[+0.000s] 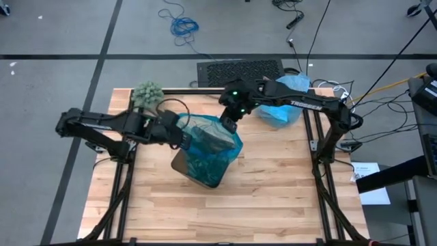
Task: Place trash/remove bag and relplace
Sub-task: Insert the bottom blue trash bag into the trash bin
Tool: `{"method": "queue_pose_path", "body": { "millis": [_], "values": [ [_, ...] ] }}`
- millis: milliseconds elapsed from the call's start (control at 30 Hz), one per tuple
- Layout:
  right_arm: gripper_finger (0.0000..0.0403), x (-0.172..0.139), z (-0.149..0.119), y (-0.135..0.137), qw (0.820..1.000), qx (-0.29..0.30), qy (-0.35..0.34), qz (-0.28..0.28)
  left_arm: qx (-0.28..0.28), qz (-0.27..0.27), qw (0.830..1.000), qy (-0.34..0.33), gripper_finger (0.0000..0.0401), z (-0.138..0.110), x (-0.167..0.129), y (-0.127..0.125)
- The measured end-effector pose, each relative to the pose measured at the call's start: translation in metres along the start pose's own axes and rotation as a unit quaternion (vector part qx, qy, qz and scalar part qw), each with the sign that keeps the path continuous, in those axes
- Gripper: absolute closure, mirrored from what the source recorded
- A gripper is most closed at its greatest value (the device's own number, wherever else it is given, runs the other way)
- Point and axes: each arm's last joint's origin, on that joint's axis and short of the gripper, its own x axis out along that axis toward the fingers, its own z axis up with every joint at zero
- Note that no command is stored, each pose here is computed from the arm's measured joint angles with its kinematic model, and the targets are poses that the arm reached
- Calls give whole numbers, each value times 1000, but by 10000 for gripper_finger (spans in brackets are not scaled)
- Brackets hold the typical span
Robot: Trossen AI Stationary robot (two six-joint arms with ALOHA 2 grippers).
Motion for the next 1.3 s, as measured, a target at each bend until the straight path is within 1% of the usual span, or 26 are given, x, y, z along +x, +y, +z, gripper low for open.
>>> {"method": "queue_pose_path", "body": {
  "millis": [100, 300, 433, 467, 533, 600, 633, 667, 700, 733, 833, 1000, 1133, 1300],
  "values": [
    [403, -20, -3, 4, 1000, -4, -3, 1, 1, 7, 1000, 10, 401, -9, 5, 1],
    [403, -60, -16, 12, 1000, -27, 4, 0, -28, -6, 999, 18, 401, -23, 10, -3],
    [403, -89, -26, 19, 999, -52, 4, 10, -54, -31, 998, 12, 401, -28, 6, -9],
    [403, -97, -28, 21, 998, -58, 1, 28, -66, -39, 997, 6, 401, -28, 5, -11],
    [403, -113, -32, 29, 992, -79, -9, 94, -81, -46, 996, -4, 401, -28, 5, -13],
    [403, -126, -37, 41, 976, -115, -12, 184, -87, -54, 995, -10, 401, -28, 5, -16],
    [403, -130, -39, 47, 966, -132, -11, 222, -87, -54, 995, -11, 401, -28, 6, -17],
    [403, -132, -42, 52, 958, -143, -7, 249, -87, -51, 995, -11, 401, -28, 8, -18],
    [403, -132, -44, 56, 953, -149, -1, 264, -86, -47, 995, -10, 401, -28, 11, -19],
    [403, -131, -47, 60, 951, -153, 8, 268, -86, -43, 995, -10, 401, -28, 13, -19],
    [403, -118, -55, 74, 949, -167, 41, 263, -80, -44, 996, -12, 401, -25, 17, -21],
    [403, -88, -75, 112, 950, -192, 65, 238, -52, -94, 994, -3, 401, -15, 21, -28],
    [403, -60, -97, 143, 960, -172, 87, 205, -20, -111, 993, 17, 401, -12, 22, -28],
    [403, -38, -119, 174, 965, -144, 94, 198, 13, -119, 992, 31, 401, -12, 23, -28]
  ]
}}
